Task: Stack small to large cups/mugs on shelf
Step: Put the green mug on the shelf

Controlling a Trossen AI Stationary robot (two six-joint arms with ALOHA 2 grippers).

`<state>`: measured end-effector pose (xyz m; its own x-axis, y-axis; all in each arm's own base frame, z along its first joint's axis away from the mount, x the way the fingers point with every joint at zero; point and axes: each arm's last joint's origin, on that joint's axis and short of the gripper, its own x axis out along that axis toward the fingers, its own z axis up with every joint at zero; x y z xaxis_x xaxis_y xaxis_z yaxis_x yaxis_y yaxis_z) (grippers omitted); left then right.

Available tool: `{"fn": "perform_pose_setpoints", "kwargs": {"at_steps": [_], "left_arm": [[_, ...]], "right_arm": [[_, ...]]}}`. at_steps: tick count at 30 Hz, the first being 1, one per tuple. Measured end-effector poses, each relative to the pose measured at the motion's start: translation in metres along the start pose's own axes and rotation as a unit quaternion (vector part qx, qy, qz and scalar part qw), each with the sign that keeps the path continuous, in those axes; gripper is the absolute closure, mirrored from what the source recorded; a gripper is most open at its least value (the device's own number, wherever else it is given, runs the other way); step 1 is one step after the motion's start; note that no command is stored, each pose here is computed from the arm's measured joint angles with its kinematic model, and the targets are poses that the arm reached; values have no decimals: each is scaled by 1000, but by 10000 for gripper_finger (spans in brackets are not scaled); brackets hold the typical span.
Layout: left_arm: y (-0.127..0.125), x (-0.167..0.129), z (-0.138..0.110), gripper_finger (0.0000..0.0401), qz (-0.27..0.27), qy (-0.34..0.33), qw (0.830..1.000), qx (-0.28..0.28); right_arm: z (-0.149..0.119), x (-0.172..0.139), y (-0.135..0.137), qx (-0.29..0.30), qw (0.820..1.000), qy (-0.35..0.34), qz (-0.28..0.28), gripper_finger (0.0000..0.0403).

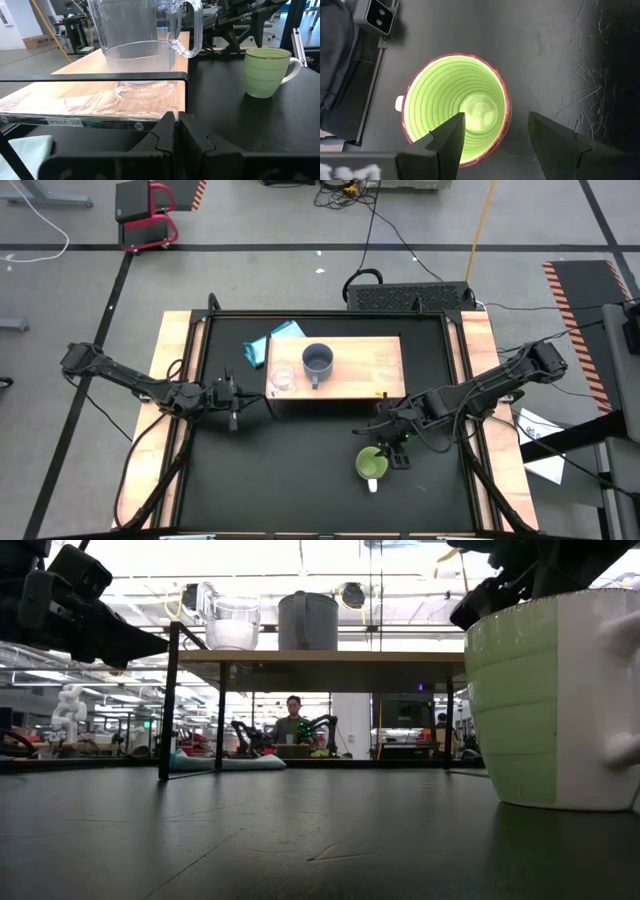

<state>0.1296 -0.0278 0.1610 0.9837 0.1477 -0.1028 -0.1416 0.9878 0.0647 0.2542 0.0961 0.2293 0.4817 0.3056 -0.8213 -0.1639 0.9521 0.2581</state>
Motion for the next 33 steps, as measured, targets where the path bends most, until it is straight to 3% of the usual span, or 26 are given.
{"fn": "perform_pose_setpoints", "kwargs": {"at_steps": [19,30,33], "left_arm": [[0,0,0,375,-1,1,1000,3],[0,0,-1,375,-3,3,1000,-18],[0,0,2,375,-3,-11,998,-61]], "right_arm": [[0,0,0,-2,1000,-1,0,195],[0,0,0,-3,1000,-1,0,195],[0,0,0,-3,1000,-1,0,195]]}}
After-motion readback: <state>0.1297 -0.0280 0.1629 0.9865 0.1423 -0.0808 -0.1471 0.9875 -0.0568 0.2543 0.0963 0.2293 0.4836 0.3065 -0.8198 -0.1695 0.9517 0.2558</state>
